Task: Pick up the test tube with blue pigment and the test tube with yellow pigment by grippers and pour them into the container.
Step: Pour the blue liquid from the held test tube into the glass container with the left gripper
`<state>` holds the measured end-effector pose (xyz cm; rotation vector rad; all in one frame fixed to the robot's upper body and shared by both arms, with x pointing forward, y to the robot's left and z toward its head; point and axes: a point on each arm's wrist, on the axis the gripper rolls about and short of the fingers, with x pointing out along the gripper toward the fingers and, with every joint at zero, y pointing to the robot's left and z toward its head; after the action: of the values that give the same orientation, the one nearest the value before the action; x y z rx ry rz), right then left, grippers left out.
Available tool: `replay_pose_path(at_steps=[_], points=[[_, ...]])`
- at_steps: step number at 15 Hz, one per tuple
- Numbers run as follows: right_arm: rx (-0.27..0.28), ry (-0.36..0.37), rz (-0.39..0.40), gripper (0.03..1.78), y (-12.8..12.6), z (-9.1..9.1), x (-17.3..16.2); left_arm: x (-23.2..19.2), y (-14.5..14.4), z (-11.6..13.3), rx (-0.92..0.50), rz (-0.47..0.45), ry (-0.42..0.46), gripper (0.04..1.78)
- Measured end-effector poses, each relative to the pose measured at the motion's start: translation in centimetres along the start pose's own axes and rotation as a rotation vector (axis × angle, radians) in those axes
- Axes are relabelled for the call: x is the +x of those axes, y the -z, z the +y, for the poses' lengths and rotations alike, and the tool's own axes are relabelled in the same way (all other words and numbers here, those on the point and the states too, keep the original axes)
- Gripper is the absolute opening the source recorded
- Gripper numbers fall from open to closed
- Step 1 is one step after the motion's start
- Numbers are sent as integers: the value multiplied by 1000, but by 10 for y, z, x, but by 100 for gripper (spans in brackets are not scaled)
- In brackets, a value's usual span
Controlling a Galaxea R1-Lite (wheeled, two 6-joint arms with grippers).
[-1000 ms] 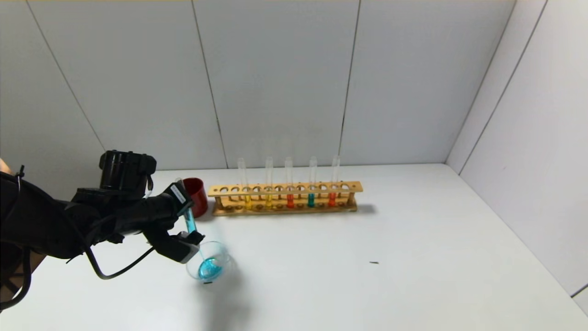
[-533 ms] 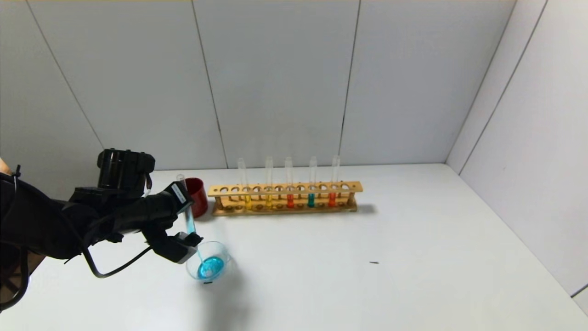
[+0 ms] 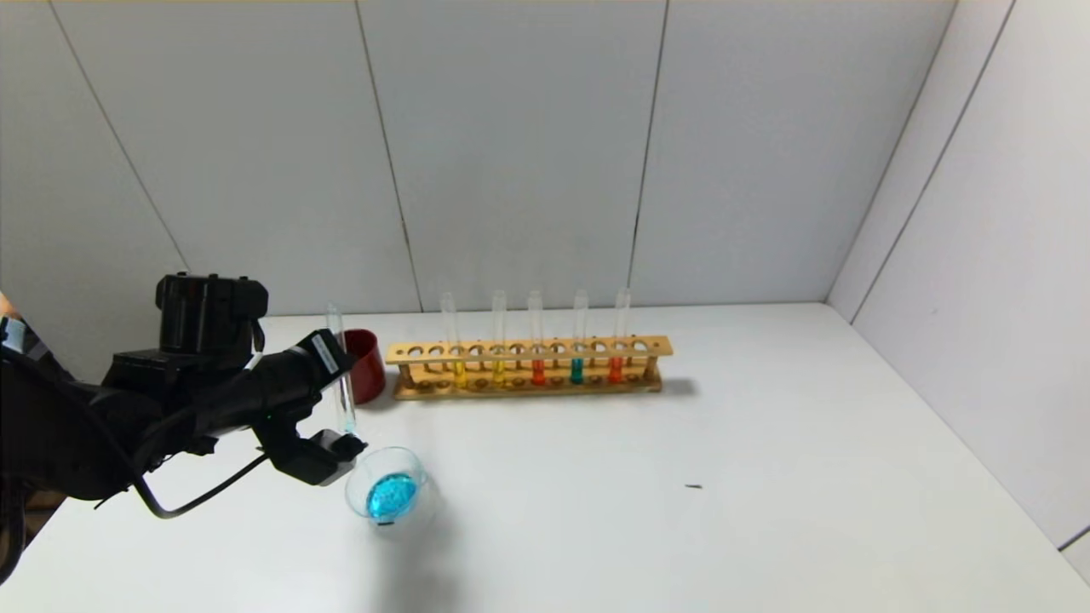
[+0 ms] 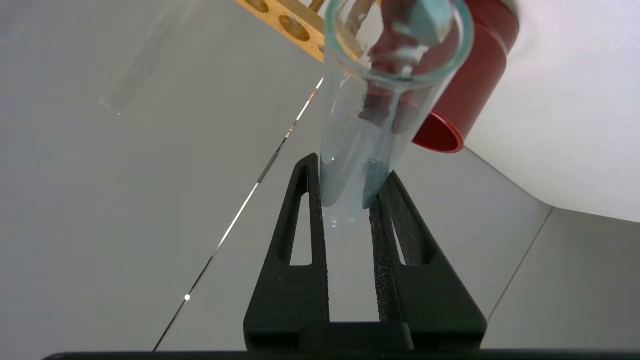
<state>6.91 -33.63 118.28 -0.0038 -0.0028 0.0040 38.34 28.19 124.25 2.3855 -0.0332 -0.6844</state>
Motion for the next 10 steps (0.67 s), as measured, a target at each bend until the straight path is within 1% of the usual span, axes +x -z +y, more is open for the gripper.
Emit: replay_pose_path(at_steps=[10], points=[[0, 0, 0, 175, 0, 0, 0, -12, -1, 6, 26, 9, -27, 30]])
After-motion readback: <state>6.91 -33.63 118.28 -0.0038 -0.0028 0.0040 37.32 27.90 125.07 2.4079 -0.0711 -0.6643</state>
